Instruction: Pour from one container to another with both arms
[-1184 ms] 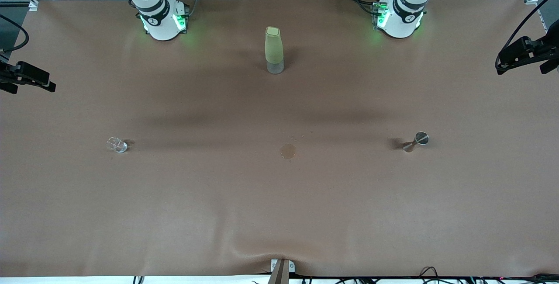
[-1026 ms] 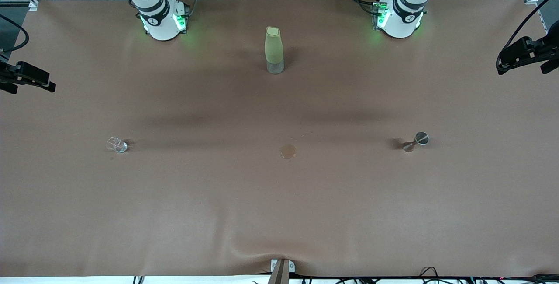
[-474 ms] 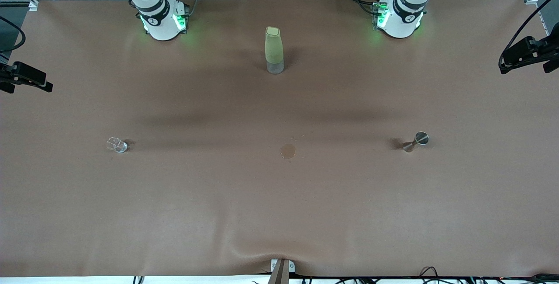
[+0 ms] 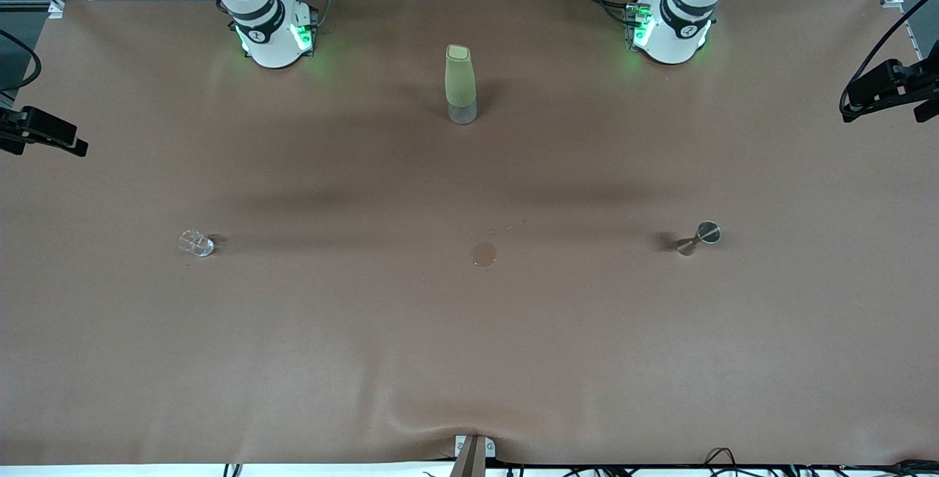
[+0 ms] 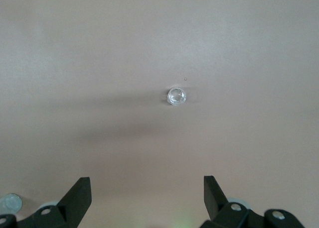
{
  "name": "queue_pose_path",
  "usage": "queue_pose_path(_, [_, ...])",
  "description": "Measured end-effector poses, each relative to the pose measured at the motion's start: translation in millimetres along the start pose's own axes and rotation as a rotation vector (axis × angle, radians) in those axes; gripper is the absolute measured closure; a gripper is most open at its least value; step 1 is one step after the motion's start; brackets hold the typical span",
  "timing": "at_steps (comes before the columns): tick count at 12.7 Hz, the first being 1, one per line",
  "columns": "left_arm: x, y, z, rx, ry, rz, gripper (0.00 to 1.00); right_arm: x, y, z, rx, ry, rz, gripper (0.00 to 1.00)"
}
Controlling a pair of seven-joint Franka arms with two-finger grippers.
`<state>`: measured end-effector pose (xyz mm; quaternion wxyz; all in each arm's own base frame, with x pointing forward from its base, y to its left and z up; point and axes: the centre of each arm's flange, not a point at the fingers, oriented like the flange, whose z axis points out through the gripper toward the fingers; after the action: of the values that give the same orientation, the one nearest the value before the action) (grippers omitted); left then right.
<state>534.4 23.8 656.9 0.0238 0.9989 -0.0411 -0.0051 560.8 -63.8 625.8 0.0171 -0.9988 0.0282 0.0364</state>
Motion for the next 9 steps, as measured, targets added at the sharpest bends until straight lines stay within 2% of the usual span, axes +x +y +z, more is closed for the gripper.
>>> queue_pose_path(2, [1.4, -49.2, 22.9, -0.112, 0.031, 0.097, 0.00, 0.0, 0.4, 0.0, 0.000, 0.000, 0.001, 0.00])
queue_pose_path(4, [0.1, -103.8, 62.7, -0.188, 0.059, 0.193, 0.00, 0.0, 0.4, 0.0, -0.001, 0.000, -0.011, 0.00])
queue_pose_path(7, [5.0, -148.6, 133.7, -0.355, 0.107, 0.399, 0.00, -0.5, 9.8, -0.3, -0.007, 0.000, -0.135, 0.00])
queue_pose_path(9, [10.7, -170.1, 175.1, -0.436, 0.126, 0.477, 0.00, -2.3, 28.9, -0.8, -0.007, 0.000, -0.264, 0.00])
